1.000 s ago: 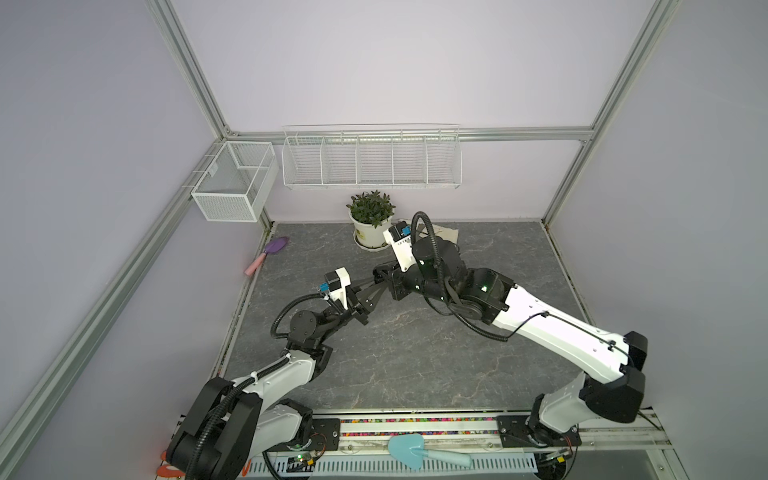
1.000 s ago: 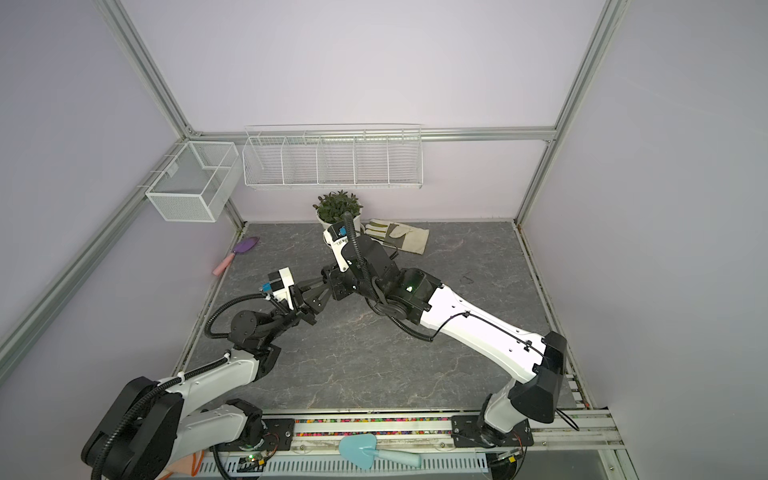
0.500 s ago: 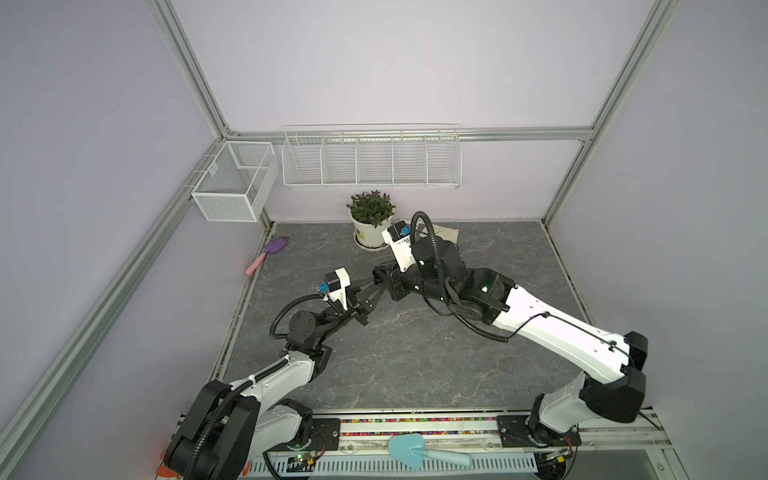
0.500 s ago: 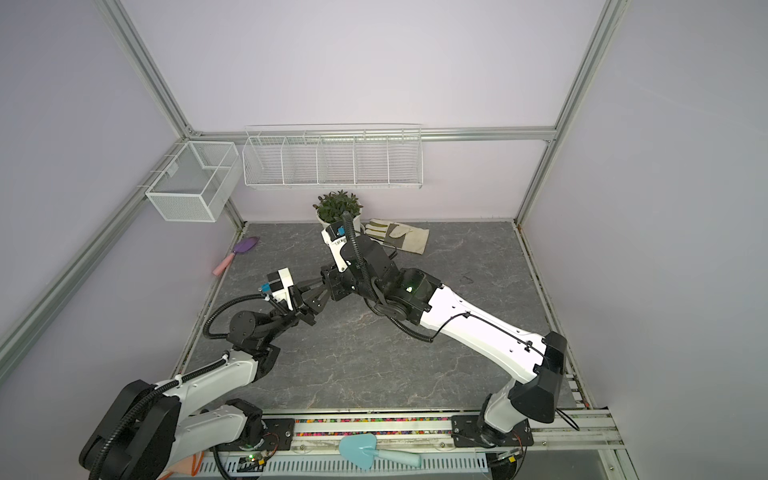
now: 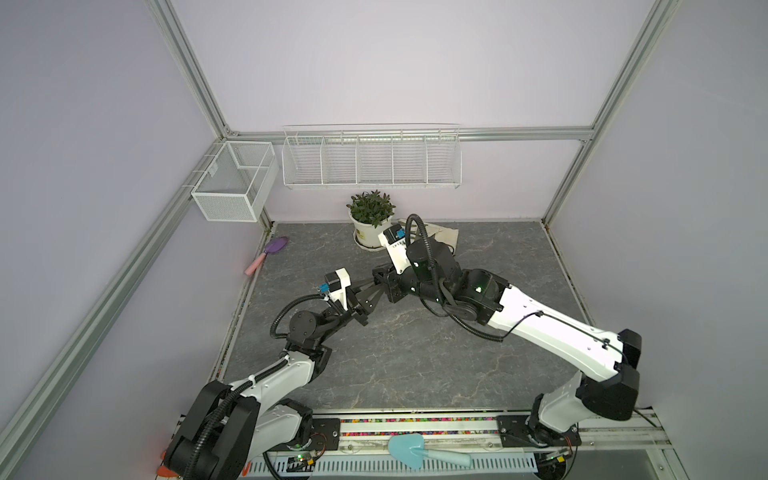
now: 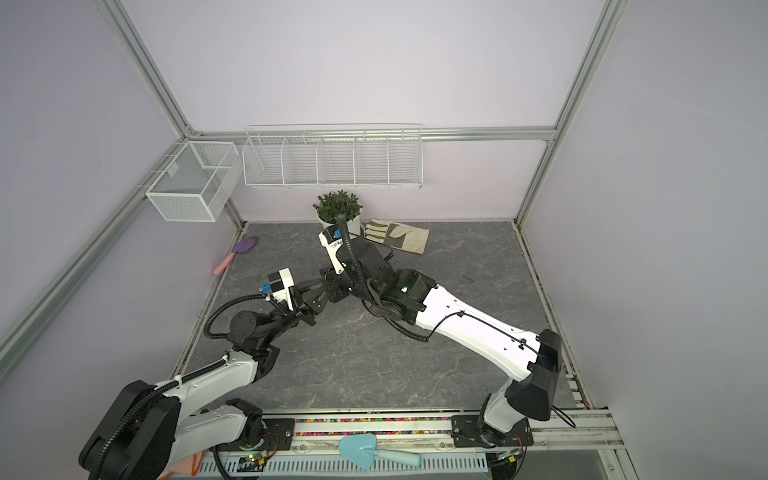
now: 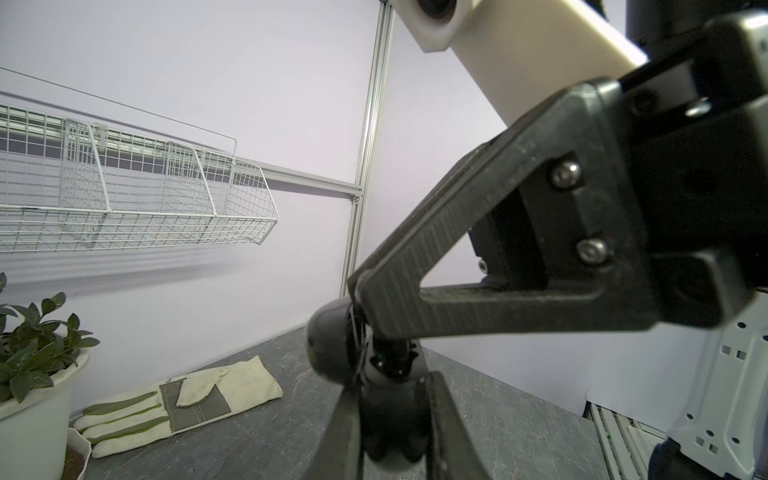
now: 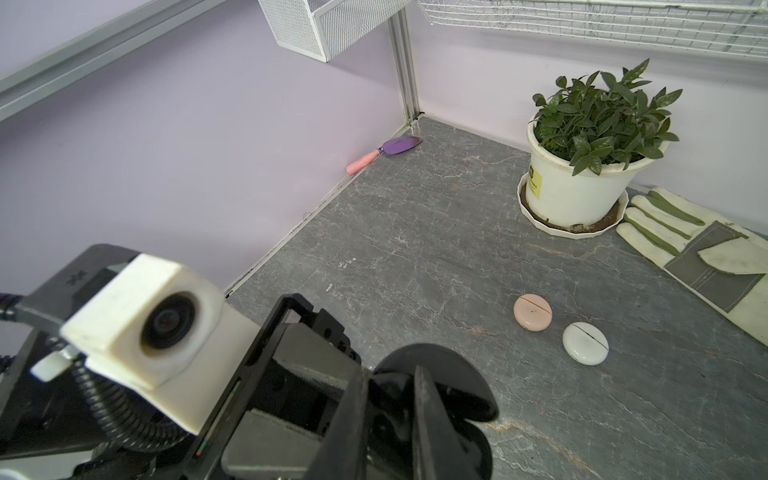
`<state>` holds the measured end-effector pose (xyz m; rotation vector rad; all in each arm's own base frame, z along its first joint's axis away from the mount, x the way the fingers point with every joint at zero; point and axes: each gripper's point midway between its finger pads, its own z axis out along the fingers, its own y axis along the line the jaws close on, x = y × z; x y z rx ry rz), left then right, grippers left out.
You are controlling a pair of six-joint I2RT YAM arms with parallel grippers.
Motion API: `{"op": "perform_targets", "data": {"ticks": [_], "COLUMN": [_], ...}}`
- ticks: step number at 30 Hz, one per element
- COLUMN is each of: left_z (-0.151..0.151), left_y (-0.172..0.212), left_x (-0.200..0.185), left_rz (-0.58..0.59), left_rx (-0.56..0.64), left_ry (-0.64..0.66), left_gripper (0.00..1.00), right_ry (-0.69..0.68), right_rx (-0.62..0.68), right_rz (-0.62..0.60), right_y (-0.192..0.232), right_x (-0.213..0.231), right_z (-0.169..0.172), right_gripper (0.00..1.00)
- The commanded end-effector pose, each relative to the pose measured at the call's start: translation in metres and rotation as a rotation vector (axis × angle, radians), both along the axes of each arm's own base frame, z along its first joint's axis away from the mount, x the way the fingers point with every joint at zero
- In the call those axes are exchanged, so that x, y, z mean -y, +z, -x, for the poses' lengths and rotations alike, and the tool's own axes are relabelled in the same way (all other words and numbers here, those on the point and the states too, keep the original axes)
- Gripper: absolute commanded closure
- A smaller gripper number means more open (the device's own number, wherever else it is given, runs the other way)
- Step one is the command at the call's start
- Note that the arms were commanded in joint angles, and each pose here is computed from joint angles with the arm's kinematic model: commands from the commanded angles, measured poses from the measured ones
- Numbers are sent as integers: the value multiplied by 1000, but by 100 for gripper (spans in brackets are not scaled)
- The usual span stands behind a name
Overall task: Insert the wireless bluetooth earbuds into the charging case
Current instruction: 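Lower the earbud with the right gripper into the open black case, then push the black earbud into the case slot and open the right gripper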
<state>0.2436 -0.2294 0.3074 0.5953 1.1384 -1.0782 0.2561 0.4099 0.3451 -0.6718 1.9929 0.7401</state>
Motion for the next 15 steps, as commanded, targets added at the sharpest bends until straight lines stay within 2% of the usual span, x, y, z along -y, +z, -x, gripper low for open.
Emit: {"op": "perform_targets", "data": {"ticks": [1, 15], "left_z": [5, 7], "left_y": [10, 11], "left_x": [-4, -6], "left_rz": [11, -1], "left_rx": [56, 55], "left_ry": [15, 28], "left_gripper": [100, 100], "right_ry": [-3, -22], "right_rx": [-19, 15], "right_rz": [52, 75], "right_y": [-15, -11], "right_x": [-2, 3], "right_z": [0, -1], "right_gripper": [82, 82]}}
